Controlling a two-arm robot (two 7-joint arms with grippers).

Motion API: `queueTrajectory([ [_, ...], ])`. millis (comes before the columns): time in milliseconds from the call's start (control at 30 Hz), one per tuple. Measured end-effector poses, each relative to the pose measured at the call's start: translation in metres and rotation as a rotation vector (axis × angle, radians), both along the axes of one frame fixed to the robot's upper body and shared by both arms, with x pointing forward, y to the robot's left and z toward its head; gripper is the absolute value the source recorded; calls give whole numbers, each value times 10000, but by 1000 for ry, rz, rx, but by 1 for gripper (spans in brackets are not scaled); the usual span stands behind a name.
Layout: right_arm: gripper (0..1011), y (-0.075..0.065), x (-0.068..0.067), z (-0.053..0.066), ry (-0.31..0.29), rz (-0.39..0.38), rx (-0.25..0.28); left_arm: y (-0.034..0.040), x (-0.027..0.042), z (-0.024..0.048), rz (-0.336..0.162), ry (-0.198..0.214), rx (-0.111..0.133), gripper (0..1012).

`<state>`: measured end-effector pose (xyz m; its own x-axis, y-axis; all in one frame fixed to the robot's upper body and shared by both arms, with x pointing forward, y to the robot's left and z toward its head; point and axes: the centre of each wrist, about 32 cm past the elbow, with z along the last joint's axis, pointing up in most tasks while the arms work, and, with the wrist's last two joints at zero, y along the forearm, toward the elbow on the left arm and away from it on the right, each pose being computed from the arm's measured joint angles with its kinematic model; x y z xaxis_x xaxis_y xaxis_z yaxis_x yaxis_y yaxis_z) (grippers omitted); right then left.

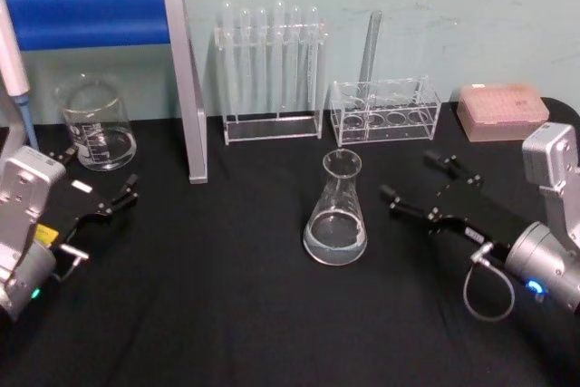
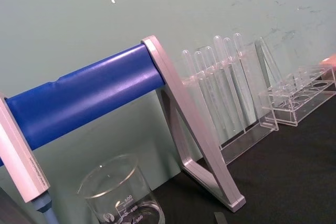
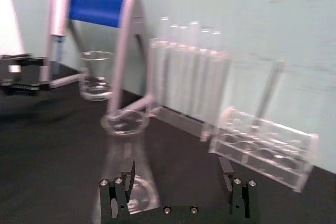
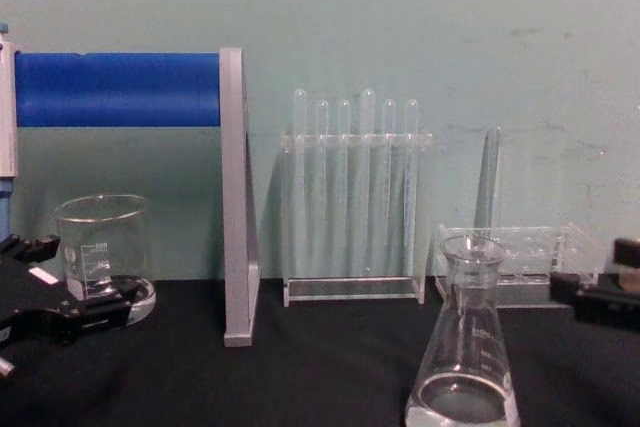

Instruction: Grasp the erlenmeyer flask with one hand, shake it three times, then place it back.

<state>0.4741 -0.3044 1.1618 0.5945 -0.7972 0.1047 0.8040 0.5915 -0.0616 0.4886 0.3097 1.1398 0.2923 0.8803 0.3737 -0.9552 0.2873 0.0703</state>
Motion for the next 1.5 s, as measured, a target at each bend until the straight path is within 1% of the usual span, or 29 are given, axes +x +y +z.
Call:
queueTrajectory([
  [67,1003,-18,22,-1,-11,-33,-9,0,0,0,0,0,0,1001],
  [100,1003,-32,49,-1,-23,-63,-19,0,0,0,0,0,0,1001],
  [133,1003,-32,49,-1,-23,-63,-19,0,0,0,0,0,0,1001],
  [167,1003,-49,78,-4,-36,-96,-31,0,0,0,0,0,0,1001],
  [233,1003,-58,109,-9,-49,-127,-45,0,0,0,0,0,0,1001],
  [300,1003,-63,171,-28,-79,-187,-84,0,0,0,0,0,0,1001],
  [433,1003,-53,230,-61,-99,-237,-115,0,0,0,0,0,0,1001],
  [467,1003,-43,263,-75,-112,-262,-135,0,0,0,0,0,0,1001],
  [533,1003,-28,289,-107,-119,-284,-156,0,0,0,0,0,0,1001],
  [567,1003,-6,313,-131,-129,-301,-177,0,0,0,0,0,0,1001],
  [767,1003,71,373,-216,-158,-332,-239,0,0,0,0,0,0,1001],
  [867,1003,95,387,-233,-167,-337,-256,0,0,0,0,0,0,1001],
  [1500,1003,80,376,-220,-163,-332,-245,0,0,0,0,0,0,1001],
])
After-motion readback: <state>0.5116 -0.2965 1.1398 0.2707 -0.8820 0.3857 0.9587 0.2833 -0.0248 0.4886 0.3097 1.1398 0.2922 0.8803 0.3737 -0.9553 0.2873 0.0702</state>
